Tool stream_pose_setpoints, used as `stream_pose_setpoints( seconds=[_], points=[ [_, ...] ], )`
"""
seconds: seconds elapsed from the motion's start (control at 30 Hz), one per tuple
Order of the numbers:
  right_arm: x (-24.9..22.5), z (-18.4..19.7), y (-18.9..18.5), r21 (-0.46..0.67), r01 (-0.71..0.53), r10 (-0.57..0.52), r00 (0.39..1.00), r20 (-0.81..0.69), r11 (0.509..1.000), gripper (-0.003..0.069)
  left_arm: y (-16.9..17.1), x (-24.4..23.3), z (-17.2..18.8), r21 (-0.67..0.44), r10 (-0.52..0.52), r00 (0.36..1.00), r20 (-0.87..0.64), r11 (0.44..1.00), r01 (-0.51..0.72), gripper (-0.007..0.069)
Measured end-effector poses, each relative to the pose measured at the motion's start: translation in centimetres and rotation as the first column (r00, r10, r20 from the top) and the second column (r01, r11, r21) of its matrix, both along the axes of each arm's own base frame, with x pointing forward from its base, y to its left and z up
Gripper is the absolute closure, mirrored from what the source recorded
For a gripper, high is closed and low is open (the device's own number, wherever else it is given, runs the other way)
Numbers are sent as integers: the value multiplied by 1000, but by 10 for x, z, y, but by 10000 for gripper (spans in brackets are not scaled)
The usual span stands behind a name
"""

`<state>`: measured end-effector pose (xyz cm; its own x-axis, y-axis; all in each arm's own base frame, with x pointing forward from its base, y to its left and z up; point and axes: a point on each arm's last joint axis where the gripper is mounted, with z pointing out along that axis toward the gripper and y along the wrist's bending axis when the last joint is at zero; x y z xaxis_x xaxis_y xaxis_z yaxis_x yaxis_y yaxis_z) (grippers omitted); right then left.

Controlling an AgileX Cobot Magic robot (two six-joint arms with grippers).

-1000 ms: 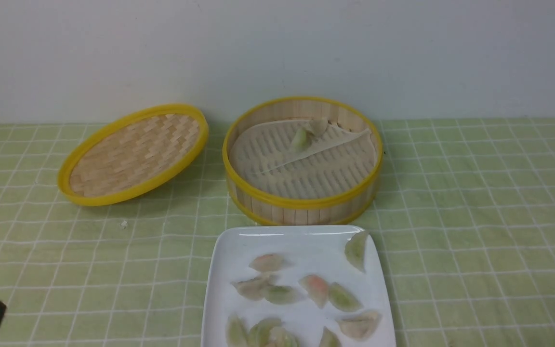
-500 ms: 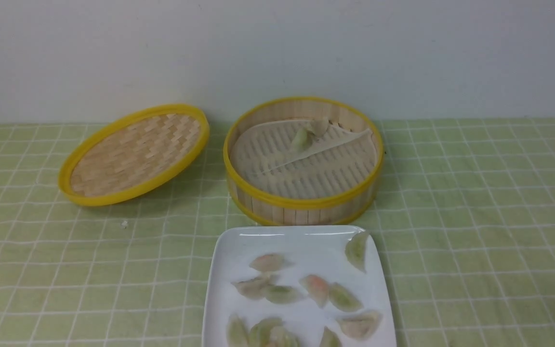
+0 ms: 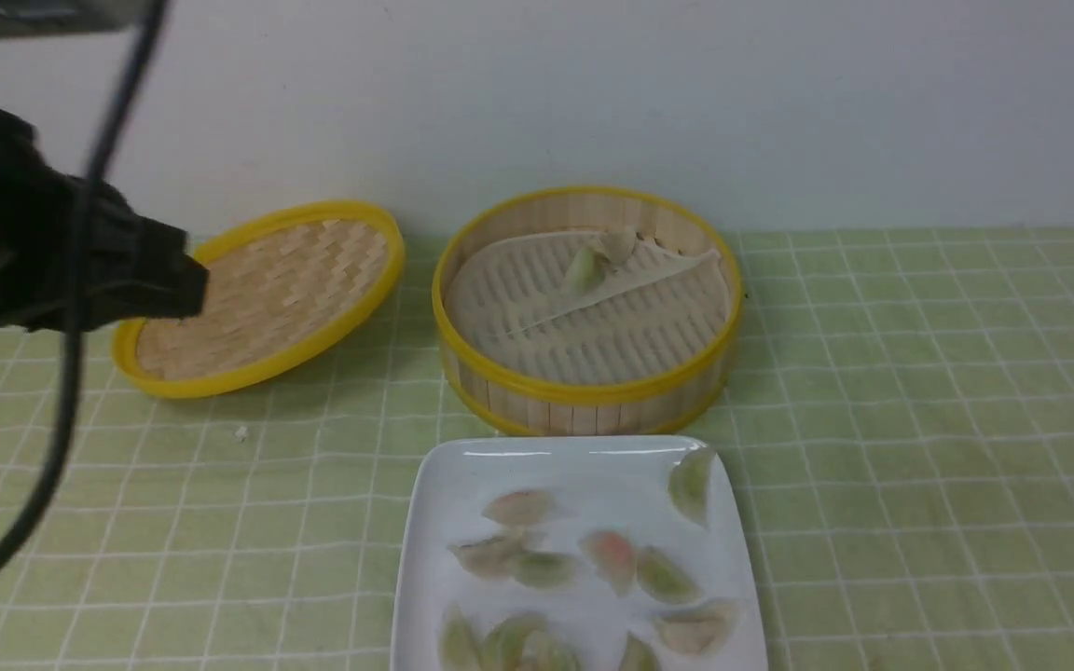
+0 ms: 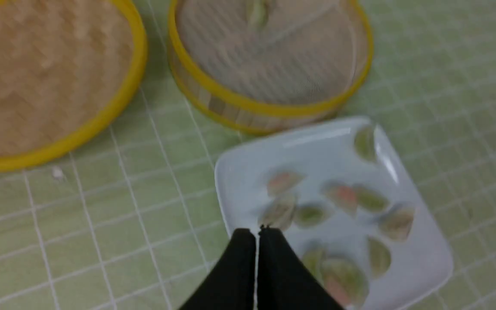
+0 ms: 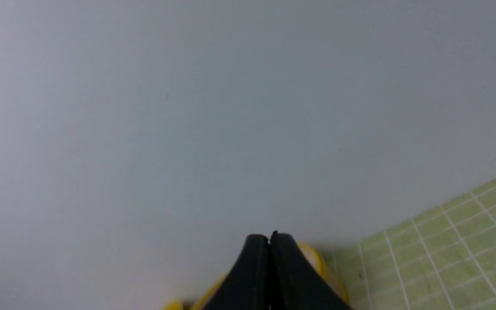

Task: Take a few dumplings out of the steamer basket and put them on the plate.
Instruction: Use the left arm to grab a dumpling from the steamer

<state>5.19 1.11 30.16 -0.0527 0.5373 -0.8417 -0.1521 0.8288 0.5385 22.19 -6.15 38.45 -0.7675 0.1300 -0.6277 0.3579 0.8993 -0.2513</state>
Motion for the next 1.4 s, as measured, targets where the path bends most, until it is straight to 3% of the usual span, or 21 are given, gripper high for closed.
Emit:
stream_pose_setpoints(
  seconds=[0.1, 0.2, 0.4, 0.6, 0.7, 0.9, 1.07, 1.23, 1.37, 1.4],
  points=[
    [21, 46, 9, -201, -136, 77, 958, -276, 970, 673, -27, 38, -29, 64, -107, 990, -94, 991, 113, 631],
    [50, 70, 13, -329, -273, 81, 865, -496, 904, 673, -53, 67, -41, 116, -179, 978, -109, 975, 191, 631],
    [84, 88, 16, -376, -415, 63, 737, -673, 828, 673, -102, 140, -58, 134, -270, 948, -166, 947, 293, 631],
    [87, 89, 17, -374, -432, 63, 719, -692, 821, 673, -145, 218, -85, 162, -325, 936, -132, 925, 344, 631],
    [86, 88, 17, -366, -444, 63, 702, -709, 818, 673, -164, 242, -102, 220, -301, 950, -80, 925, 311, 631],
    [83, 86, 17, -360, -459, 60, 679, -731, 812, 673, -189, 262, -137, 298, -273, 962, -30, 916, 269, 631],
    [83, 86, 17, -359, -460, 60, 678, -733, 812, 673, -190, 269, -159, 314, -267, 962, -51, 910, 269, 625],
    [83, 86, 17, -359, -461, 60, 677, -733, 811, 673, -186, 276, -173, 316, -253, 966, -59, 913, 259, 571],
    [83, 86, 17, -359, -461, 60, 677, -733, 812, 673, -182, 282, -182, 324, -267, 963, -37, 908, 264, 464],
    [83, 86, 17, -358, -461, 60, 676, -734, 812, 673, -181, 284, -185, 342, -295, 955, -35, 894, 288, 398]
  ],
)
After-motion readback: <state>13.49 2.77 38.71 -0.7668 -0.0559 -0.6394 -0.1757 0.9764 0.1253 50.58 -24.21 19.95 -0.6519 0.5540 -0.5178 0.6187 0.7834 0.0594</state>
